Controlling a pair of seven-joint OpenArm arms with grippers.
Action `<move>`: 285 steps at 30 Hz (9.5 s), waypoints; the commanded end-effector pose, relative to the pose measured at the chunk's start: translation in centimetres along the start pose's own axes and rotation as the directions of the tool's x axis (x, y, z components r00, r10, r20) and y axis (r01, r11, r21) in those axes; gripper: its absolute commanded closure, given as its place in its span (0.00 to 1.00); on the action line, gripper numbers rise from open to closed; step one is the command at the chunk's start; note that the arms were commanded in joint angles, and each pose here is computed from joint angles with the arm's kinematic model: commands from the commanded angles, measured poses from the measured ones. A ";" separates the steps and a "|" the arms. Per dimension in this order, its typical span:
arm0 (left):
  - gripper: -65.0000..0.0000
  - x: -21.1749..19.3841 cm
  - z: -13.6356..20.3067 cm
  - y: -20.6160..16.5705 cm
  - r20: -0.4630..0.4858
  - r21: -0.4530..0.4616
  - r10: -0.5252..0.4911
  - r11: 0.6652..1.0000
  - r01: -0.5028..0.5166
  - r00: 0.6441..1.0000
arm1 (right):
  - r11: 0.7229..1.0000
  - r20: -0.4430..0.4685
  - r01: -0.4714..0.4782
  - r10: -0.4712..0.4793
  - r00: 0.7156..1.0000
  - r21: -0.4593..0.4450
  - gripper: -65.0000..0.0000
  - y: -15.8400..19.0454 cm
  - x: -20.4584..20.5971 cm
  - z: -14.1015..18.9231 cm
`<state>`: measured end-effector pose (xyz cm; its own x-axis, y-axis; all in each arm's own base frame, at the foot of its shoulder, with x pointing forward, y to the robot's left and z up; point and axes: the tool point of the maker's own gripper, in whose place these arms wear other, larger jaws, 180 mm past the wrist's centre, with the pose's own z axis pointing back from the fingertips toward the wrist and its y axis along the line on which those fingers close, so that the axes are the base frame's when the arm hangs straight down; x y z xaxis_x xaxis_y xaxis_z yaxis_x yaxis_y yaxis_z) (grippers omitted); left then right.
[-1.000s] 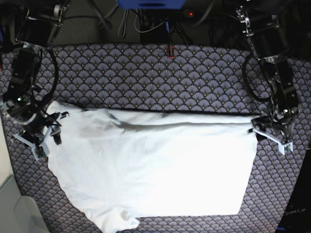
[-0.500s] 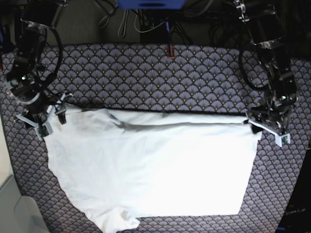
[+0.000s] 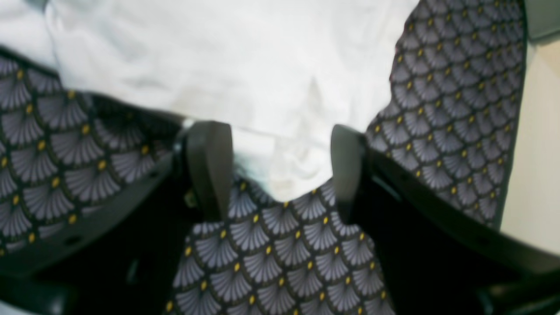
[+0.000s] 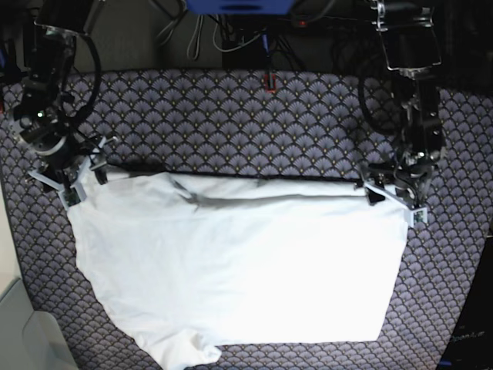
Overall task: Fold the T-shirt properly
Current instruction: 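Hold the shirt edge taut with both grippers, adjusting grip, then lift the shirt edge and drag it toward the robot with both grippers, then lower the held edge and spread the grippers apart to stretch it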
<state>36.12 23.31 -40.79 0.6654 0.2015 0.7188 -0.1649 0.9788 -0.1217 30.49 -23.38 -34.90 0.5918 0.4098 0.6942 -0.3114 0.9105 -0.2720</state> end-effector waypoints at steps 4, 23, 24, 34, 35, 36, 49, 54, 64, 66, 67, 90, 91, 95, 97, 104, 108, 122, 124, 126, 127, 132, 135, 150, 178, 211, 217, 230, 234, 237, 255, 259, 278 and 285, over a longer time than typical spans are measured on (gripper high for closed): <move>0.40 2.3 -0.2 0.5 0.068 0.003 0.004 1.000 -0.004 0.998 | 1.000 0.057 -0.007 0.008 0.998 -0.022 0.44 -0.9 1.7 0.4; 0.40 4.8 -1.5 1.3 0.077 0.018 0.013 1.000 -0.015 0.997 | 1.000 0.043 -0.007 0.008 0.999 -0.016 0.44 -0.7 1.1 0.4; 0.40 4.8 -1.5 1.3 0.077 0.018 0.013 1.000 -0.015 0.997 | 1.000 0.043 -0.008 0.009 0.999 -0.017 0.44 -0.7 1.0 0.5; 0.40 5.1 -0.8 4.3 0.074 0.074 -0.026 0.997 0.021 0.997 | 1.000 0.043 -0.006 0.007 0.999 -0.012 0.44 -0.4 1.0 0.4; 0.40 4.8 -0.7 4.9 0.069 0.083 -0.020 0.996 0.015 0.997 | 1.000 0.043 -0.006 0.007 0.999 -0.012 0.44 -0.4 1.0 0.4; 0.40 4.7 -0.6 5.4 0.070 0.092 -0.009 0.996 0.003 0.997 | 1.000 0.042 -0.006 0.007 0.999 -0.012 0.44 -0.4 1.0 0.4; 0.40 3.8 -0.3 6.5 0.065 0.109 0.019 0.994 -0.026 0.998 | 1.000 0.013 -0.004 0.005 1.000 -0.004 0.43 -0.2 -0.3 0.6; 0.40 3.8 -0.3 6.5 0.064 0.109 0.021 0.994 -0.028 0.998 | 1.000 0.012 -0.006 0.006 1.000 -0.004 0.43 -0.2 -0.4 0.6; 0.40 2.0 -1.2 6.1 0.018 0.101 0.054 0.993 -0.056 0.998 | 1.000 -0.002 -0.007 0.007 1.000 0.007 0.43 0.2 -1.0 0.6; 0.40 1.2 -1.5 6.1 -0.003 0.101 0.065 0.993 -0.065 0.998 | 1.000 -0.002 -0.006 0.006 1.000 0.005 0.43 0.2 -1.0 0.7; 0.40 1.0 -1.6 6.1 -0.008 0.099 0.069 0.993 -0.068 0.998 | 1.000 -0.002 -0.006 0.006 1.000 0.005 0.43 0.2 -1.0 0.7; 0.99 0.8 -1.6 6.3 -0.012 0.105 0.072 0.992 -0.070 0.997 | 1.000 -0.019 0.011 -0.011 1.000 0.023 0.43 0.5 -1.7 -0.1; 0.99 0.8 -1.6 6.4 -0.012 0.106 0.071 0.992 -0.069 0.997 | 0.999 -0.013 0.022 -0.021 1.000 0.030 0.43 0.6 -1.9 -0.4; 0.99 0.6 -1.5 6.5 -0.015 0.108 0.070 0.992 -0.068 0.997 | 0.996 0.012 0.063 -0.064 0.998 0.061 0.43 1.1 -2.5 -1.6; 0.99 0.6 -1.5 6.5 -0.016 0.108 0.070 0.992 -0.068 0.997 | 0.995 0.014 0.069 -0.070 0.997 0.066 0.43 0.9 -2.9 -1.9; 0.99 0.6 -1.5 6.5 -0.016 0.108 0.070 0.992 -0.068 0.997 | 0.992 -0.013 0.101 -0.100 0.995 0.078 0.43 0.3 -4.4 -3.1; 0.99 0.7 -1.5 6.6 -0.016 0.109 0.069 0.992 -0.067 0.997 | 0.990 -0.005 0.116 -0.116 0.993 0.081 0.44 -0.1 -4.4 -3.7; 0.99 0.9 -1.4 6.4 -0.017 0.106 0.060 0.993 -0.057 0.998 | 0.993 0.010 0.102 -0.102 0.995 0.064 1.00 -1.1 -3.6 -3.7; 0.99 0.8 -1.4 6.3 -0.027 0.105 0.059 0.993 -0.055 0.998 | 0.995 0.024 0.081 -0.082 0.996 0.050 1.00 -1.7 -3.0 -3.3; 0.99 0.4 -1.3 6.4 -0.058 0.108 0.061 0.993 -0.054 0.996 | 0.998 0.039 0.049 -0.051 0.998 0.035 1.00 -2.2 -2.3 -2.6; 0.99 0.8 -1.0 6.8 -0.060 0.114 0.054 0.992 -0.047 0.997 | 0.999 0.058 0.034 -0.035 0.998 0.026 1.00 -2.4 -1.6 -2.2; 0.99 3.2 0.5 6.6 -0.043 0.112 0.014 0.994 -0.009 0.999 | 0.999 0.123 -0.044 0.047 0.991 -0.025 1.00 -3.6 1.3 -0.3; 0.99 4.9 1.7 6.8 -0.035 0.117 -0.011 0.993 0.015 0.999 | 0.996 0.115 -0.074 0.080 0.990 -0.053 1.00 -4.3 2.3 0.3; 0.99 8.5 4.2 7.1 -0.077 0.141 -0.057 0.988 0.067 0.995 | 0.980 0.154 -0.153 0.172 0.973 -0.129 1.00 -6.2 5.6 2.4; 0.99 1.9 3.4 6.6 -0.171 0.117 -0.065 0.989 0.086 0.983 | 0.997 0.088 -0.078 0.080 0.993 -0.022 1.00 -1.3 0.7 1.7; 0.33 -3.6 2.6 6.2 -0.285 0.090 -0.089 0.989 0.119 0.954 | 0.997 0.092 -0.075 0.077 0.993 -0.021 1.00 -1.2 0.8 1.7; 0.33 -4.3 1.9 6.7 -0.271 0.097 -0.075 0.990 0.105 0.960 | 0.997 0.089 -0.077 0.079 0.993 -0.023 1.00 -1.3 0.8 1.7; 0.64 -4.3 1.8 5.7 -0.260 0.081 -0.068 0.992 0.092 0.963 | 0.997 0.089 -0.077 0.079 0.993 -0.026 1.00 -1.4 0.8 1.8; 1.00 -4.2 1.7 5.8 -0.260 0.086 -0.063 0.992 0.088 0.964 | 0.997 0.090 -0.077 0.080 0.993 -0.026 1.00 -1.5 0.8 1.8; 0.95 -4.2 1.7 5.8 -0.260 0.086 -0.063 0.992 0.088 0.964 | 0.997 0.091 -0.077 0.079 0.993 -0.028 1.00 -1.5 0.9 1.8; 0.95 0.3 4.5 7.0 -0.150 0.131 0.010 0.991 0.010 0.989 | 0.986 0.163 -0.140 0.153 0.975 -0.091 1.00 -2.6 4.3 3.7; 0.95 1.5 5.2 6.6 -0.124 0.126 -0.009 0.992 0.025 0.992 | 0.983 0.173 -0.143 0.161 0.972 -0.111 1.00 -3.1 4.7 4.2; 0.94 1.7 5.7 5.9 -0.185 0.116 -0.015 0.993 0.037 0.983 | 0.981 0.186 -0.128 0.154 0.971 -0.142 1.00 -4.3 5.3 4.4; 0.63 -1.0 6.5 6.8 -0.227 0.130 -0.032 0.990 0.062 0.973 | 0.982 0.186 -0.129 0.154 0.970 -0.141 1.00 -4.3 5.4 4.4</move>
<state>28.49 28.86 -39.48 0.8446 0.1916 0.4999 -0.2213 0.9752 0.0001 31.16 -25.20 -28.60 0.4292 0.5209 0.7379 -0.2959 0.8530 -0.4300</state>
